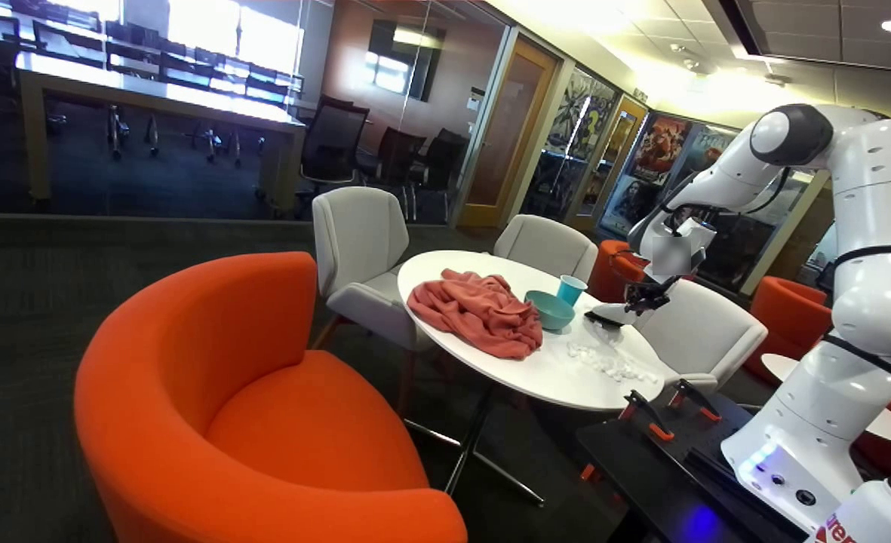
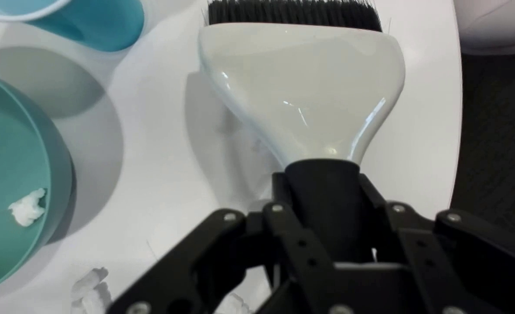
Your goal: Sweep the white things on the table to the left
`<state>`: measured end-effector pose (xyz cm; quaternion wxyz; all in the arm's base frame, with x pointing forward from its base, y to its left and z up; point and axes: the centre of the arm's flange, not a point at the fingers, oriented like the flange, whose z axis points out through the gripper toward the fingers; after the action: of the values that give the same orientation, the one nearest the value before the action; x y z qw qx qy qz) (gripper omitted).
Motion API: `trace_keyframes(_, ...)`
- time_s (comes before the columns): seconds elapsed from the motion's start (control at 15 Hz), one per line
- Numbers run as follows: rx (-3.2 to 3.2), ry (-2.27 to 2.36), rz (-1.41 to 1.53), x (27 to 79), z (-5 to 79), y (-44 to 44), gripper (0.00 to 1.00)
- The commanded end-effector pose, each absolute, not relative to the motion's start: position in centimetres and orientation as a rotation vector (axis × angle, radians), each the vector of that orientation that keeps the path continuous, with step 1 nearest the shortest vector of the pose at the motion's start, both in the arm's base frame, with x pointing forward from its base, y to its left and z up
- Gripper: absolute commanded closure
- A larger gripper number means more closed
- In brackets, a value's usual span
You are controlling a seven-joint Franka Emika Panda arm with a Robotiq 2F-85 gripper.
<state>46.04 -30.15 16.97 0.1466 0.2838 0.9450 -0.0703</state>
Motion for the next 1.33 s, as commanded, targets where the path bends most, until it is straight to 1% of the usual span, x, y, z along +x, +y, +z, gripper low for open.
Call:
trace_keyframes(0.0, 0.772, 2.782, -0.198, 47.5, 17.5, -28.8, 0.86)
trace_keyframes(0.27, 0.729, 2.87, -0.226, 46.5, 17.6, -26.5, 0.86)
trace_keyframes(0.8, 0.786, 2.978, -0.306, 40.4, 19.7, -22.2, 0.86)
trace_keyframes(1.27, 0.764, 3.062, -0.243, 37.8, 19.8, -17.4, 0.86)
